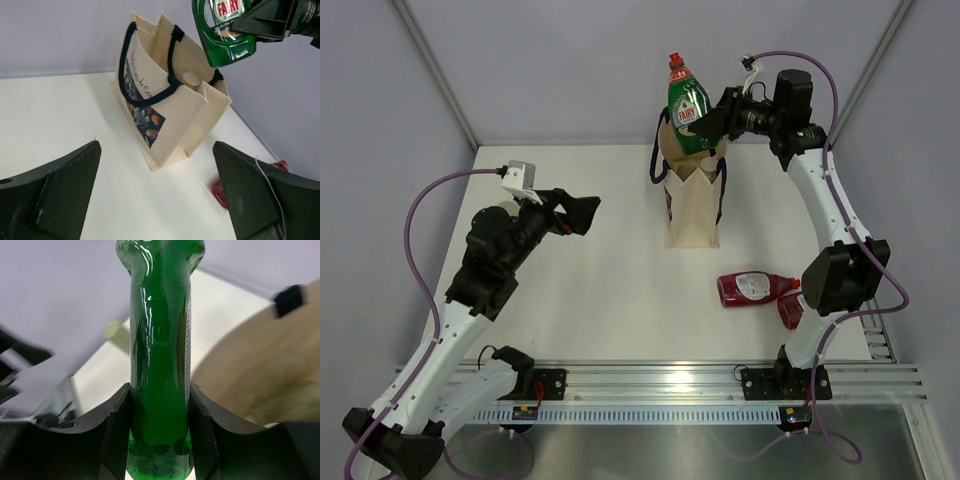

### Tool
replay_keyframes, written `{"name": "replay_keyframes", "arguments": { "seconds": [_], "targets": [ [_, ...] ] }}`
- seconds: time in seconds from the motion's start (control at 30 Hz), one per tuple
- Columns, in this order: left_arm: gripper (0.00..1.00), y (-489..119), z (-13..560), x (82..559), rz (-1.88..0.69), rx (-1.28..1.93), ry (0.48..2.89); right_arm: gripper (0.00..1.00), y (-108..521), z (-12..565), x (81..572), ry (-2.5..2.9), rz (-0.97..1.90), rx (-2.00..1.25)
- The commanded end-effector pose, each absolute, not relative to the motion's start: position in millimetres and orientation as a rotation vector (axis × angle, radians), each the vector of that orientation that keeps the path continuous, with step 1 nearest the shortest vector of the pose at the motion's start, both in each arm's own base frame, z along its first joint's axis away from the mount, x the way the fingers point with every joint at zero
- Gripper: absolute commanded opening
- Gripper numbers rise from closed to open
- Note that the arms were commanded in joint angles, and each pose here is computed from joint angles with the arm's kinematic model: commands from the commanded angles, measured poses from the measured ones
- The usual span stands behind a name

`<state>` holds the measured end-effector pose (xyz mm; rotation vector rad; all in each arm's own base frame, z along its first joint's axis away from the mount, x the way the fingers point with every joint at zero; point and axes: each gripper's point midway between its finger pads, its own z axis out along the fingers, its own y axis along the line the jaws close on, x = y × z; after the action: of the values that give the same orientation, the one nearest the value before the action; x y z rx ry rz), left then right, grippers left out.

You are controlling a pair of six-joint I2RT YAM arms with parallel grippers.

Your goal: Place the personal care products into the canvas bag

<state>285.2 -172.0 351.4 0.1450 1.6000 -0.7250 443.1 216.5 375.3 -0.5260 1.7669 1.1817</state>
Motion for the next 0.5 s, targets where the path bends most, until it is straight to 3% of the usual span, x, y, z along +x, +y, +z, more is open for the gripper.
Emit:
{"name": "replay_keyframes", "arguments": {
  "seconds": [0.0,0.17,0.47],
  "targets": [
    [0.99,-137,330,289,-0.565,0.014,1.651,0.0,200,380,496,1.743,0.859,-0.456],
    [0.99,-100,310,288,-0.413,-0.164,1.704,0.0,186,348,524,1.824,0.583,-0.426],
    [0.99,-43,256,285,-0.169,-0.517,1.858,0.02,192,301,499,1.86,0.328,-0.498]
  ]
}}
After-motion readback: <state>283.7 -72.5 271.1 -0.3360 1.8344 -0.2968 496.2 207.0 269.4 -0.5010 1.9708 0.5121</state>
